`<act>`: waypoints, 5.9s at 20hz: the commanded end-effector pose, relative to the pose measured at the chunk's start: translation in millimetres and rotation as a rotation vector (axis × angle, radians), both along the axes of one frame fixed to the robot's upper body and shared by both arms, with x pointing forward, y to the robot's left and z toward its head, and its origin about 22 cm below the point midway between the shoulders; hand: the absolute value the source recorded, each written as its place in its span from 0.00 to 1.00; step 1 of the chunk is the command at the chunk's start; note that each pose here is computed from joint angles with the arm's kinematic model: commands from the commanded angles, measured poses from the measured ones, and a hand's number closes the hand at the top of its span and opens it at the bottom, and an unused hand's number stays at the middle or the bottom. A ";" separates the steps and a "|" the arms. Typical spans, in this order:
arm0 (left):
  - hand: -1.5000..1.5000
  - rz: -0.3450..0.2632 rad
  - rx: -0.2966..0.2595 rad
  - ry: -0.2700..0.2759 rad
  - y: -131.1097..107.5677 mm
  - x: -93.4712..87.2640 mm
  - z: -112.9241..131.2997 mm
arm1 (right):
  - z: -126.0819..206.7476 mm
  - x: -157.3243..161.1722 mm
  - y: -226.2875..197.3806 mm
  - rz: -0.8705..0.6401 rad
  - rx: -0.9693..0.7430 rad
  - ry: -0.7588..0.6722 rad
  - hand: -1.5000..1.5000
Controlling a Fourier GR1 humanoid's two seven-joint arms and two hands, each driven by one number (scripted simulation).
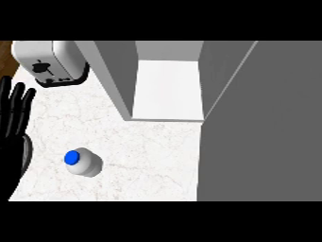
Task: Pick up the bottled water, place it into the cabinet and close the cabinet
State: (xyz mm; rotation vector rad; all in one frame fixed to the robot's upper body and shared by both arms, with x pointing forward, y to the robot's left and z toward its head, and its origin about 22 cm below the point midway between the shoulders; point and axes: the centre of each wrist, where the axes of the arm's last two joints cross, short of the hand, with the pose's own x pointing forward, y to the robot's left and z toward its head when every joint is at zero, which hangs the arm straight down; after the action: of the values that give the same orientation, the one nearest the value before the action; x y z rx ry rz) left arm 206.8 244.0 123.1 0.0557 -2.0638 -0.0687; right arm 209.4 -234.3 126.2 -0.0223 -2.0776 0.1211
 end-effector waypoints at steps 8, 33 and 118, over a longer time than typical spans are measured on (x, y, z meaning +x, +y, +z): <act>0.00 -0.554 -0.060 0.226 14.7 14.2 -23.7 | -1.0 -32.6 24.6 0.226 0.070 0.105 0.00; 0.00 -0.486 0.046 0.476 109.8 12.5 -41.4 | 34.1 -151.6 21.9 0.243 0.068 0.152 0.00; 1.00 -0.101 -0.017 0.359 -162.1 162.1 -117.5 | 7.9 -191.6 4.2 0.222 0.090 0.146 0.00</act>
State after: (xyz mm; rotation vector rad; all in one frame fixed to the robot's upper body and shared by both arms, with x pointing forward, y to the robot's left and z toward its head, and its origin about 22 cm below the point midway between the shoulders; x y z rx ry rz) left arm 349.8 92.4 -15.9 -0.1154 -1.7283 -0.1159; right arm 18.7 -226.0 107.7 0.2361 -1.9045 0.2087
